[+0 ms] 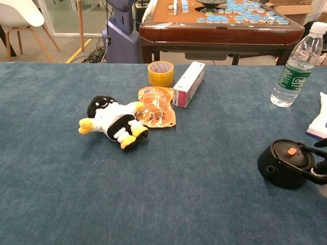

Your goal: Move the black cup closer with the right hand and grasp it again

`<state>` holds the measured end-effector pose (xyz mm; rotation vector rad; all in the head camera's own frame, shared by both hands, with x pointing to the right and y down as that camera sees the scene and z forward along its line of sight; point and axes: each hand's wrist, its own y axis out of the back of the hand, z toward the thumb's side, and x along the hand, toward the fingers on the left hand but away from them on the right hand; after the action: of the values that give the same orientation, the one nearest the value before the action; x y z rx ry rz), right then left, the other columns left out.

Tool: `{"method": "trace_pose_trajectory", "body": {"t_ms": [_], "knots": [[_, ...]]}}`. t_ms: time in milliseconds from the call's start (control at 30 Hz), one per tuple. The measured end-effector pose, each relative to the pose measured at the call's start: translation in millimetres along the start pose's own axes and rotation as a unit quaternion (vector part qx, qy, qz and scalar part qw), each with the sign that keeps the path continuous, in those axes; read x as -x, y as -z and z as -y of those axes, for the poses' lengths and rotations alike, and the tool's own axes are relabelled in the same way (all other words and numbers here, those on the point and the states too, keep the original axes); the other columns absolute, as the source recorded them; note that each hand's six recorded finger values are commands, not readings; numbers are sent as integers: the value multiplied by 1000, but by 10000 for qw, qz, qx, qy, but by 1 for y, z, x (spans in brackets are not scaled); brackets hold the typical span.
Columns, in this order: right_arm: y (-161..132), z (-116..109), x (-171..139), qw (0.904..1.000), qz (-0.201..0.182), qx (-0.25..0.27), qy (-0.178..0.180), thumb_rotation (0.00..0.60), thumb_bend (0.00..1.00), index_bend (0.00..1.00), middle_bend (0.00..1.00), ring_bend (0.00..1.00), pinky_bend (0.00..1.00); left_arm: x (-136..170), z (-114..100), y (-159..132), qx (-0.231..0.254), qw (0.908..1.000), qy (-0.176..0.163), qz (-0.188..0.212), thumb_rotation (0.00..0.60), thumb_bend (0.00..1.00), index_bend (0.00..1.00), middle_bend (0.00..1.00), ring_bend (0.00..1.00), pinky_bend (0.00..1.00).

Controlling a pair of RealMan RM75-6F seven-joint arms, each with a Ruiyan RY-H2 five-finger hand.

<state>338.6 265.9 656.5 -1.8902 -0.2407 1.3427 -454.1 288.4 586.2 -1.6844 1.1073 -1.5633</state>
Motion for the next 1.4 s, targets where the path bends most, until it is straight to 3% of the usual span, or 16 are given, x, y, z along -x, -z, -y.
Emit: {"method": "trace_pose_trajectory", "body": {"t_ms": [300,467,800,1100,1200,1367,1400], "knots": [[1,-12,20,9997,-34,126,218,600,0,835,828,748,81,0,0,1,-15,10000,14,-26,600,269,199,166,210,43],[1,-27,35,9987,-117,267,414,600,0,911,935,846,120,1,-1,2,-28,10000,3,-57,600,270,199,166,210,43],[2,-65,72,9949,-326,462,839,600,0,974,994,901,183,2,-5,1,-62,9999,-33,-84,600,269,199,166,210,43],[5,-90,82,9928,-346,520,1026,599,0,1000,1000,914,185,2,-8,-2,-89,9999,-44,-69,600,269,199,166,210,43],[6,-95,82,9924,-322,547,1051,547,0,1000,1000,914,185,2,-8,-3,-91,9999,-42,-51,600,269,199,166,210,43],[5,-102,80,9915,-305,638,1092,312,0,1000,1000,914,185,1,-9,-5,-91,9999,-39,-28,600,269,199,166,210,43],[5,-104,79,9911,-303,672,1112,291,0,1000,1000,915,185,1,-8,-6,-91,10000,-38,-17,600,269,199,166,210,43]]}}
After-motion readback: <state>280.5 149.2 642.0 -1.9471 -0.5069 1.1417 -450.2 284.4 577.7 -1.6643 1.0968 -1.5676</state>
